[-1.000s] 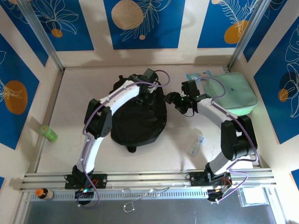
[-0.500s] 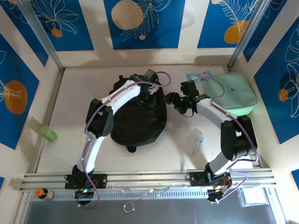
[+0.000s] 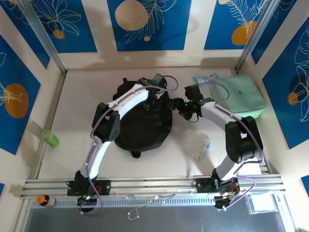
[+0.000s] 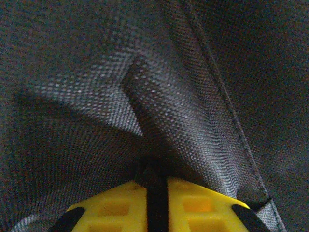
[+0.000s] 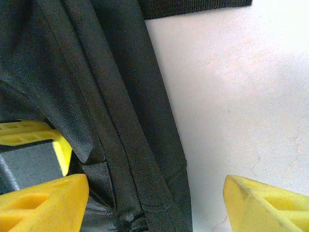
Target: Pack the student bag
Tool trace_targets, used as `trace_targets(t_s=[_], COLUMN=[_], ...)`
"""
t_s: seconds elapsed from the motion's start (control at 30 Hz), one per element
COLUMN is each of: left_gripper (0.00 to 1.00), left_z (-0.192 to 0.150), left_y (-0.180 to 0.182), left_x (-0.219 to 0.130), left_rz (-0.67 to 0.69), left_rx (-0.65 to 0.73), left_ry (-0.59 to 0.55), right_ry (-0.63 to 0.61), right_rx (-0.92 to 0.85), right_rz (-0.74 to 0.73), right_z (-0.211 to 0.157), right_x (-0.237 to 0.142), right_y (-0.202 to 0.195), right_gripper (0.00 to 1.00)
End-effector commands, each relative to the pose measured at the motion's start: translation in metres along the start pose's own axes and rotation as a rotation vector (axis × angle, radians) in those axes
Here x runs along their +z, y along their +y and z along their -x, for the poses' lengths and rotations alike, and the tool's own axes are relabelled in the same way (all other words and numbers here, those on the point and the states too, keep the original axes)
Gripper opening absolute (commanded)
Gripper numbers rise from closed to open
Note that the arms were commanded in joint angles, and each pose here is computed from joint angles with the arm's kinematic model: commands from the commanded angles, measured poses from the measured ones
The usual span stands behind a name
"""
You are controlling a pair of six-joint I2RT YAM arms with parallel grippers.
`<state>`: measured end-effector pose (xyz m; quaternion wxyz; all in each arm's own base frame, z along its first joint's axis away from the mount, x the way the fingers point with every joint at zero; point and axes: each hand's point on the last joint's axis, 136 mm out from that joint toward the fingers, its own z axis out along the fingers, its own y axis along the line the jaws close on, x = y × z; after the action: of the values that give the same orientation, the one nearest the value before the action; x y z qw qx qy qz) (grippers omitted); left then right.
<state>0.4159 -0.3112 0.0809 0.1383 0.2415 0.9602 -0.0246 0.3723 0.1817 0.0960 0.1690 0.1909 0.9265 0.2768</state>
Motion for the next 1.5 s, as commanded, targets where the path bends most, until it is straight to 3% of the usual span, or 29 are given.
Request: trace_targets(t_s=[0.0, 0.2, 0.53, 0.93, 1.23, 1.47], left_gripper=[0.11, 0.00, 0.00, 0.00, 0.00, 0.00], left_z=[0.011, 0.007, 0.007, 0.000, -0.049, -0.104], left_y=[0.002, 0.009, 0.016, 0.062, 0.124, 0.154], left_x=[-0.041, -0.051, -0.053, -0.067, -0.080, -0.074], left_rz=[-0.006, 0.018, 0.054, 0.209, 0.282, 0.257], left_rx=[-0.046, -0.075, -0.090, -0.228, -0.383, -0.517], left_ry=[-0.095, -0.126, -0.136, -0.213, -0.217, -0.168], right_ry=[0.041, 0.041, 0.089, 0.126, 0.088, 0.049], right_rx=[0.007, 0.004, -0.028, -0.050, -0.083, -0.198], right_rz=[-0.016, -0.021, -0.029, -0.284, -0.306, -0.184], right_z=[-0.013, -0.014, -0.020, -0.027, -0.006, 0.027], right_x=[0.005, 0.006, 0.018, 0.040, 0.046, 0.062], right_y=[-0.006, -0.008, -0.006, -0.046, -0.051, -0.018], right_gripper=[0.74, 0.74, 0.74, 0.50, 0.48, 0.47])
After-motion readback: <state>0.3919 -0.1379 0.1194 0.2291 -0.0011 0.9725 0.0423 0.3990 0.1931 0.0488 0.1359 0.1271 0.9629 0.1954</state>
